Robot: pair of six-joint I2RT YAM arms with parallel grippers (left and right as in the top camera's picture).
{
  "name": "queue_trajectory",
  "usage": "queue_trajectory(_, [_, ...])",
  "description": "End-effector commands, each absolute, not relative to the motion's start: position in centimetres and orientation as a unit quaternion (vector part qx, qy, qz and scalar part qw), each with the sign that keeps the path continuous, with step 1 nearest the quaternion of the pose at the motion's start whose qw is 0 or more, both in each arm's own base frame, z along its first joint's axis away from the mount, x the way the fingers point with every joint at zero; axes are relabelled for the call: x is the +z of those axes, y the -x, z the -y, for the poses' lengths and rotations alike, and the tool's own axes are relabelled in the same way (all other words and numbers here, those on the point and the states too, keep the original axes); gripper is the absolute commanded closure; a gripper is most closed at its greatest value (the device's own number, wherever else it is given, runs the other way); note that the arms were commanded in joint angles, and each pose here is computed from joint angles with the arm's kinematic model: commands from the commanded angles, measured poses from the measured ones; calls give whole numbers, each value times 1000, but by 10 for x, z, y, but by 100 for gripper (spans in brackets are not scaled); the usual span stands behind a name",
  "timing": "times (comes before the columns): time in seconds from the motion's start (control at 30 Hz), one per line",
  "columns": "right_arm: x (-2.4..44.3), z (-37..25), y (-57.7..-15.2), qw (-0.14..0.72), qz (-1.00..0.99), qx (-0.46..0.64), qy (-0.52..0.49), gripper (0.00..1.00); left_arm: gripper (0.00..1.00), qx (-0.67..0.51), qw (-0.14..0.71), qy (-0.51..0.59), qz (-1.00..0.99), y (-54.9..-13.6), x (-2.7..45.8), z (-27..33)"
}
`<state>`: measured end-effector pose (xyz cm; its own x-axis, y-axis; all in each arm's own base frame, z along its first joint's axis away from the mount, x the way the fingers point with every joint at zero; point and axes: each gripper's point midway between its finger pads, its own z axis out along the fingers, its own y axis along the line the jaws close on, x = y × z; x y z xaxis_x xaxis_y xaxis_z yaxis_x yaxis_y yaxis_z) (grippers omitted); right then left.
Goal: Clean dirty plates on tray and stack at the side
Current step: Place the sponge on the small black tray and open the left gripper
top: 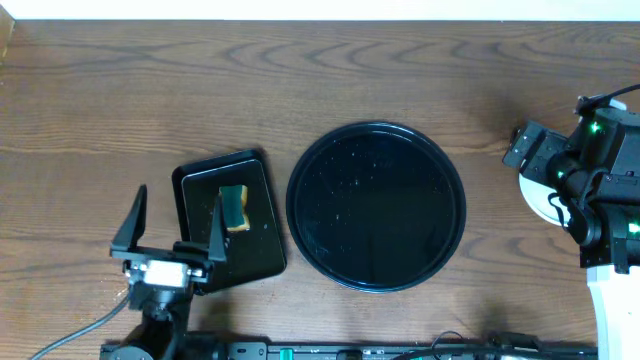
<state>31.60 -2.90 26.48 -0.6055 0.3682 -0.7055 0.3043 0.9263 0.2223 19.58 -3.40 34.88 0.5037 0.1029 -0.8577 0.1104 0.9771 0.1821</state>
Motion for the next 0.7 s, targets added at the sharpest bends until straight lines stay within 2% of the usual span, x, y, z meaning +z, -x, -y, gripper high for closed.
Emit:
queue_trajectory(0.0, [271, 26, -317, 409, -894, 39, -177, 1, 9, 3, 868, -116, -483, -191, 349, 36])
queue_trajectory(0.67, [271, 26, -317, 409, -894, 39, -177, 1, 9, 9, 888, -111, -447, -196, 324, 34])
